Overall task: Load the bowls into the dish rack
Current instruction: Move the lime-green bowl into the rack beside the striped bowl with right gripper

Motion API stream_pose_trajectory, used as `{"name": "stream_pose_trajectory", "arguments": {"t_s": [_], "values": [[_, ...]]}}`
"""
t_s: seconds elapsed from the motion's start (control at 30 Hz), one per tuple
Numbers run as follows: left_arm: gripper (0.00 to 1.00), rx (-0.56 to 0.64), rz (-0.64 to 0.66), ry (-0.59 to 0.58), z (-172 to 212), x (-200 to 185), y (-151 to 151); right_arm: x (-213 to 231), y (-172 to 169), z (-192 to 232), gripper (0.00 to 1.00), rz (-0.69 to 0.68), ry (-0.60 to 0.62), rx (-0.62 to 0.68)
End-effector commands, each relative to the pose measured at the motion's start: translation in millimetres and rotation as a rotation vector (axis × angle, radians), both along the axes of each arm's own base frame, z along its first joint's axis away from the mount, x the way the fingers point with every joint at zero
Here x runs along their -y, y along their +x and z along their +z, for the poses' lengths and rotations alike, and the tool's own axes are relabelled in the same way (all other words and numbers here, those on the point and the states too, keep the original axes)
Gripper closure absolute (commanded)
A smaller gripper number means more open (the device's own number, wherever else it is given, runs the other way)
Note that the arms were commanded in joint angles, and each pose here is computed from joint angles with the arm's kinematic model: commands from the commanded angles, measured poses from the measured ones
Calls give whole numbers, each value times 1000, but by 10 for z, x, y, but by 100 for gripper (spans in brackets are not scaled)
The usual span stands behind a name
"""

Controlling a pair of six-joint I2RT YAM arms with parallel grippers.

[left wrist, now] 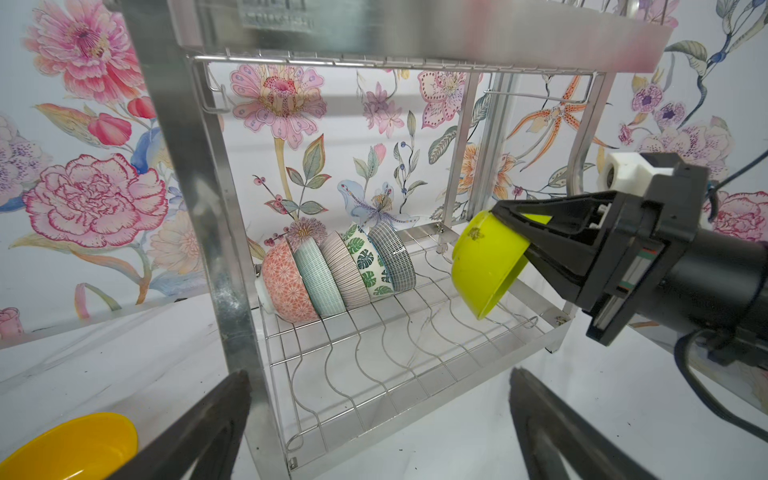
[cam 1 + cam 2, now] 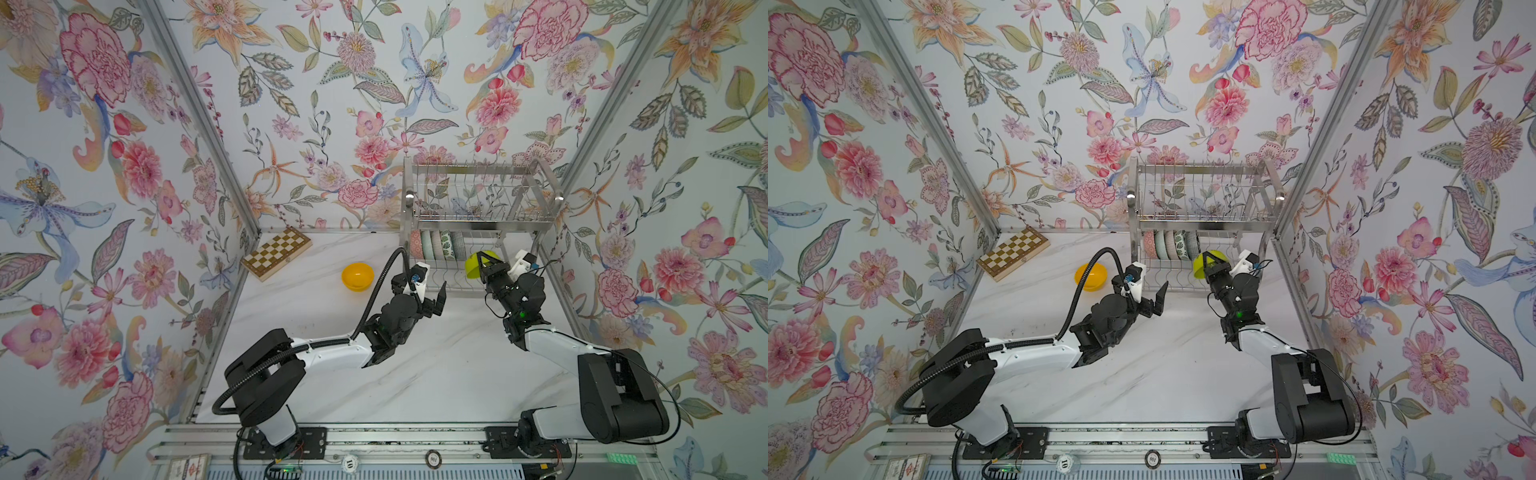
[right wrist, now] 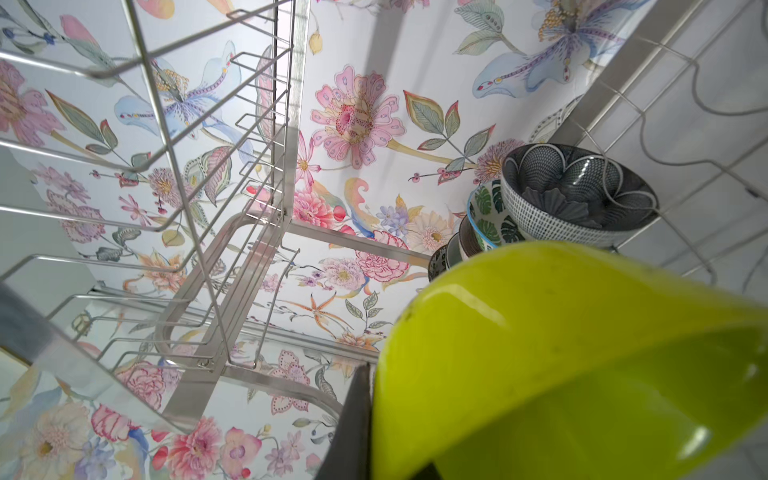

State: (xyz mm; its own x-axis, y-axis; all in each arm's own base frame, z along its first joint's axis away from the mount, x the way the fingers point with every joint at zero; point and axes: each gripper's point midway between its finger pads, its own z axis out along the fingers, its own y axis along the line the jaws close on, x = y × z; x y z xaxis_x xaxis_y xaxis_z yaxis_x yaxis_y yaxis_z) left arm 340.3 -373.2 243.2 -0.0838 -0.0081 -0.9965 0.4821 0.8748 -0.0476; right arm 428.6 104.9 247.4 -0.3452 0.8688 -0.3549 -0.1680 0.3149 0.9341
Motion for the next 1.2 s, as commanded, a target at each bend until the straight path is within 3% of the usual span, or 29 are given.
{"name": "stream_pose_trajectory", "arguments": {"t_s": [0.0, 0.4, 0.83, 1.17], "values": [[1, -35, -8, -7, -79, 121, 95, -91, 65, 217, 100, 99, -136, 148], [1, -45, 39, 41, -235, 425, 313, 121, 581, -53, 100, 120, -213, 234], [1, -32, 48, 99, -310, 518, 373, 353, 1055, -310, 100, 156, -165, 287], [1, -7, 70, 190, -399, 698, 539, 317, 1199, -409, 100, 159, -149, 274]]}}
